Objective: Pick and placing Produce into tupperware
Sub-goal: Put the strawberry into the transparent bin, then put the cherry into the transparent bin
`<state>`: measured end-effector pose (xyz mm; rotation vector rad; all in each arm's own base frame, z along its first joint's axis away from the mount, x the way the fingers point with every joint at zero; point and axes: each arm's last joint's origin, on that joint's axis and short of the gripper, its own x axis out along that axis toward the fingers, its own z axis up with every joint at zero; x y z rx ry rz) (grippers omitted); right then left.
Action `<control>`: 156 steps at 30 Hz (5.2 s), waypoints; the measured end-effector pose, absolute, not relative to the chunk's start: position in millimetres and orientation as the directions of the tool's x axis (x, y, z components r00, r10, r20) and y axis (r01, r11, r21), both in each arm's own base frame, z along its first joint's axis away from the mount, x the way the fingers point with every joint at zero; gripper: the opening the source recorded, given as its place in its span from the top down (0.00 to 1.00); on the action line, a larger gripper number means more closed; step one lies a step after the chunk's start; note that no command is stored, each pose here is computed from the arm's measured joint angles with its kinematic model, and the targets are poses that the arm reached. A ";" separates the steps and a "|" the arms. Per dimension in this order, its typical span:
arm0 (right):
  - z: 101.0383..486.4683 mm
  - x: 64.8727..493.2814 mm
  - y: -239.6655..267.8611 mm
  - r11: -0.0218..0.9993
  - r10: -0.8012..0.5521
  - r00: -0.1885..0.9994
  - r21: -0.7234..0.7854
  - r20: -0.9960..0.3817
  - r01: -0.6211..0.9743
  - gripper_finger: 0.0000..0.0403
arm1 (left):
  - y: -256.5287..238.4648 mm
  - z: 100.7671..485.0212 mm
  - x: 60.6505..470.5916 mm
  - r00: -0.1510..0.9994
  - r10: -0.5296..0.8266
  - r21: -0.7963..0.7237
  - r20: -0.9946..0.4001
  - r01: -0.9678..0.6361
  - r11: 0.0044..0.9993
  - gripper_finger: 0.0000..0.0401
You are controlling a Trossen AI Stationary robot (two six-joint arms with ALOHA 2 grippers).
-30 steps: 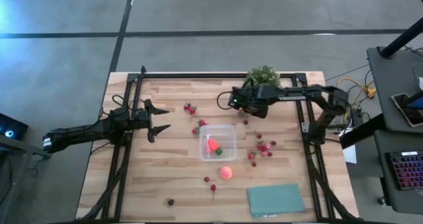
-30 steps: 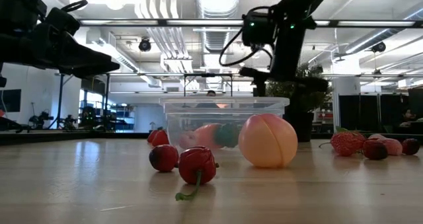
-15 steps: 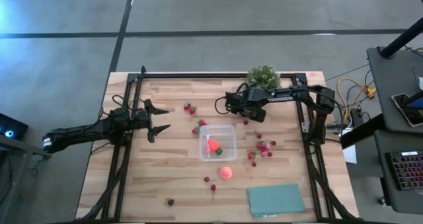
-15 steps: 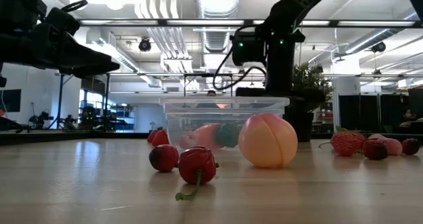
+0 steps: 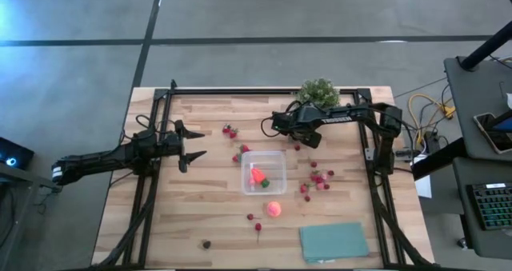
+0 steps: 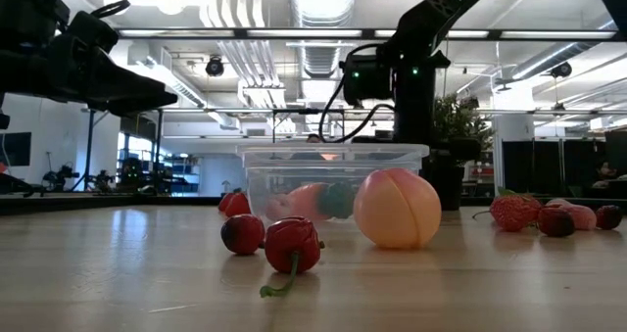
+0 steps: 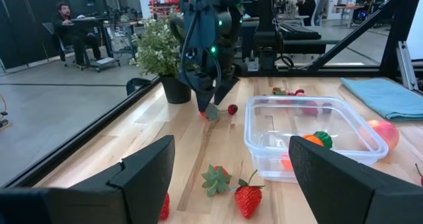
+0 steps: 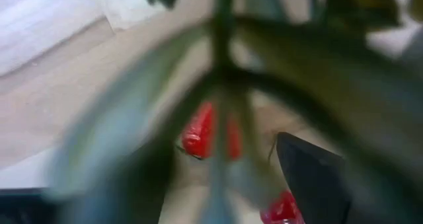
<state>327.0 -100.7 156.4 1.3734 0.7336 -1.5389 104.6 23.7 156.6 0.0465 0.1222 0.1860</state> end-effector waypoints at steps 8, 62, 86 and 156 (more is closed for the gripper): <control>151.4 327.4 -102.0 -0.420 -0.249 0.023 0.129 -0.968 0.899 0.38 | 23.8 156.6 104.6 0.975 0.188 0.057 -0.117 -0.182 0.982 0.30; 242.8 377.9 -39.7 0.062 -0.449 0.221 0.217 -0.865 0.974 0.67 | 23.7 156.6 104.6 0.975 0.188 0.057 -0.117 -0.182 0.982 0.30; 257.1 407.4 28.5 0.192 -0.105 0.539 0.515 -0.836 0.836 0.67 | 23.8 156.4 104.6 0.975 0.188 0.057 -0.118 -0.182 0.982 0.30; 149.7 308.4 -67.2 -0.190 -0.058 0.052 0.062 -0.997 0.980 0.37 | 23.7 156.4 104.6 0.975 0.188 0.057 -0.118 -0.182 0.982 0.30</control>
